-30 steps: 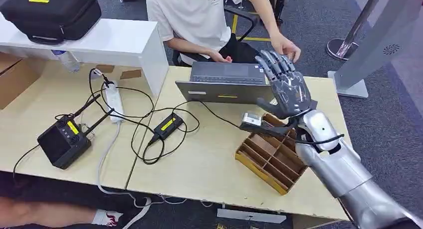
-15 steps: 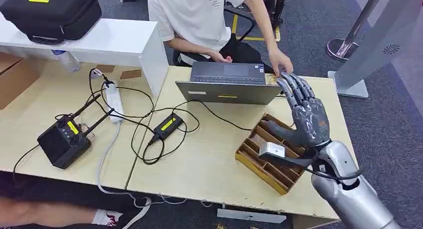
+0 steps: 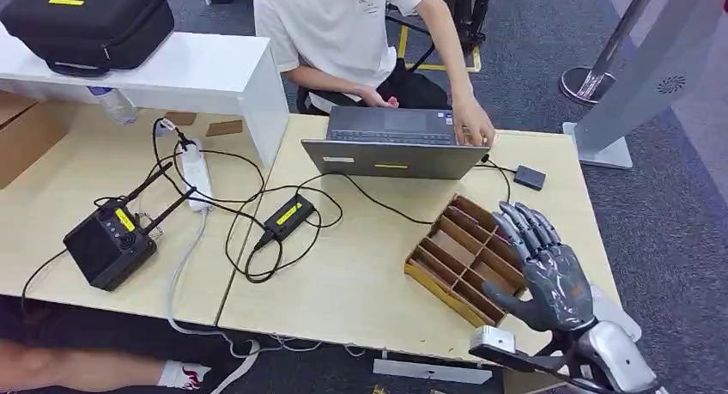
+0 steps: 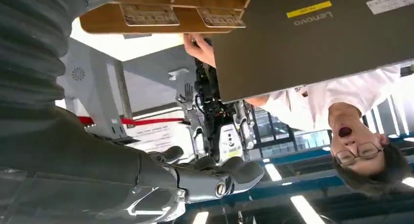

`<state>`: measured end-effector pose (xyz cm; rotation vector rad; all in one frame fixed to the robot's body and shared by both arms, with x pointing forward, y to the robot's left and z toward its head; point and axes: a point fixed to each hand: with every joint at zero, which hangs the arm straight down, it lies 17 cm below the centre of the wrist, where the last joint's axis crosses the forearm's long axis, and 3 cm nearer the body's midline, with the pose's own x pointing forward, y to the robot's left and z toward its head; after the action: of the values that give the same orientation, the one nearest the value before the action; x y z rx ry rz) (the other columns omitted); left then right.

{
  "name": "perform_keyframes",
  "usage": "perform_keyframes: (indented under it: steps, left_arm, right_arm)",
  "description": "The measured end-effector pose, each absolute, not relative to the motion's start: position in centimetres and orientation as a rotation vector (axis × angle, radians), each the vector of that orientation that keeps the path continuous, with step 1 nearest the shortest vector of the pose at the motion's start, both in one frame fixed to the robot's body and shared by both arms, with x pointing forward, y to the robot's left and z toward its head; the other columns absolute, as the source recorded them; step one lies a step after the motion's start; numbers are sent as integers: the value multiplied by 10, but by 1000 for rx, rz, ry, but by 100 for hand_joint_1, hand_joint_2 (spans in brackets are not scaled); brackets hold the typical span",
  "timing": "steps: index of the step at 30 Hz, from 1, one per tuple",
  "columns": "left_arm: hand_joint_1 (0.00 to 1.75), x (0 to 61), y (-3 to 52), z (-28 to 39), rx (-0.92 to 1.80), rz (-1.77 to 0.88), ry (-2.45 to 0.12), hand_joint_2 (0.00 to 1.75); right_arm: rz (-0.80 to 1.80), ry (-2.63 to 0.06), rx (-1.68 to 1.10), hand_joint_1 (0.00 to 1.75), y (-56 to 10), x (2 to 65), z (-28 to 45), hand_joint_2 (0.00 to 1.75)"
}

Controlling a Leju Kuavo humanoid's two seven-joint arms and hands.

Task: Pass the card to the sensor for recognition and then transmit it.

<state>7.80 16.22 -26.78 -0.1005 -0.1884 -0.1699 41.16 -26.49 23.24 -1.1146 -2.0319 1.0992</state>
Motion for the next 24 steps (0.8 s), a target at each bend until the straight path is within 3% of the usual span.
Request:
perform_keyframes:
  steps: [15, 24]
  left_arm:
    - [0, 77, 161, -268, -102, -165, -183, 175]
    - [0, 76, 160, -268, -103, -184, -174, 175]
  right_arm:
    - [1182, -1942, -1135, 0, -264, 402, 198, 175]
    - [1213, -1850, -1137, 0, -255, 433, 174, 175]
